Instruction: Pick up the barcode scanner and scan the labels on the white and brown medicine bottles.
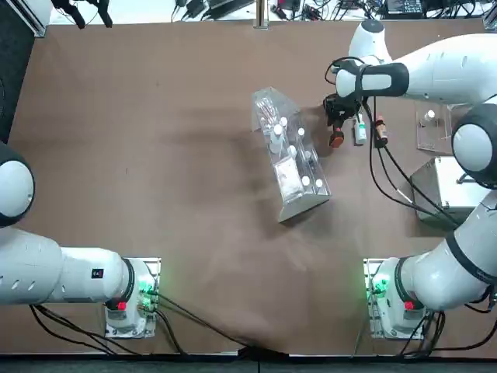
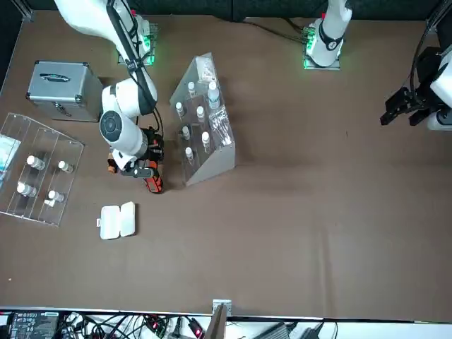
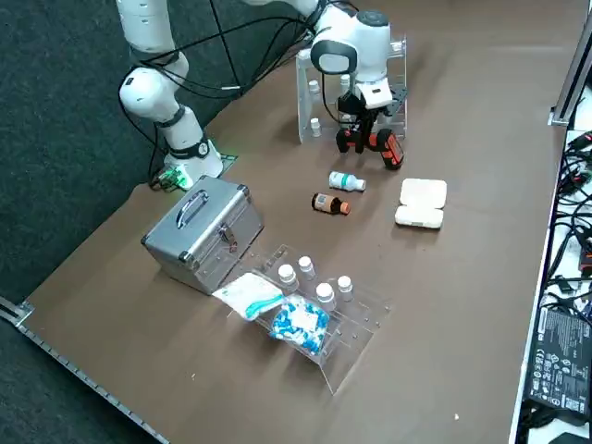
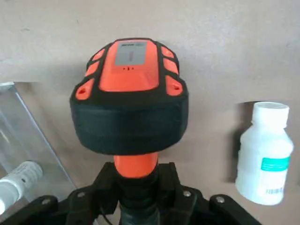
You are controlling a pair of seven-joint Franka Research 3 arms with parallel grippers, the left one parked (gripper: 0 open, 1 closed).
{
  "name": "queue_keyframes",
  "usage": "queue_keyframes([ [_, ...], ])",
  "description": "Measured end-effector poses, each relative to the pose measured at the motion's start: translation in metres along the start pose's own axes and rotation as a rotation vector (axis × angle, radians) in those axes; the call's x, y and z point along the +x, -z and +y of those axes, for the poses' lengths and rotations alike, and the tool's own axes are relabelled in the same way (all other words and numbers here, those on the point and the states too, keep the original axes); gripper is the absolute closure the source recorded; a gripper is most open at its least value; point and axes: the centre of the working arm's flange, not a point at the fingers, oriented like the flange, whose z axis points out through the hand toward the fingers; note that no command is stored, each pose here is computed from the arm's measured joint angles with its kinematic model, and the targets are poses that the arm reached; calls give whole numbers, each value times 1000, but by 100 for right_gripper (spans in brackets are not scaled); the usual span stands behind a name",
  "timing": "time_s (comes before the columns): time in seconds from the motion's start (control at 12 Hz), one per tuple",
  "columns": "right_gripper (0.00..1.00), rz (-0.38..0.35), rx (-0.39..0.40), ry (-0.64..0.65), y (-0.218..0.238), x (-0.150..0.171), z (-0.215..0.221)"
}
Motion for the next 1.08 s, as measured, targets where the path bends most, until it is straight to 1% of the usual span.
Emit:
queue_keyframes([
  [0.33, 58, -8, -5, 11, -16, -1, -6],
  [0.58, 58, -6, -5, 12, -17, 0, -8],
  [0.67, 56, -3, -5, 12, -17, 1, -8],
  [0.75, 48, 3, -3, 13, -18, 2, -8],
  [0.92, 25, 17, 1, 15, -18, 3, -10],
  [1.08, 2, 49, 11, 16, -7, 9, -12],
])
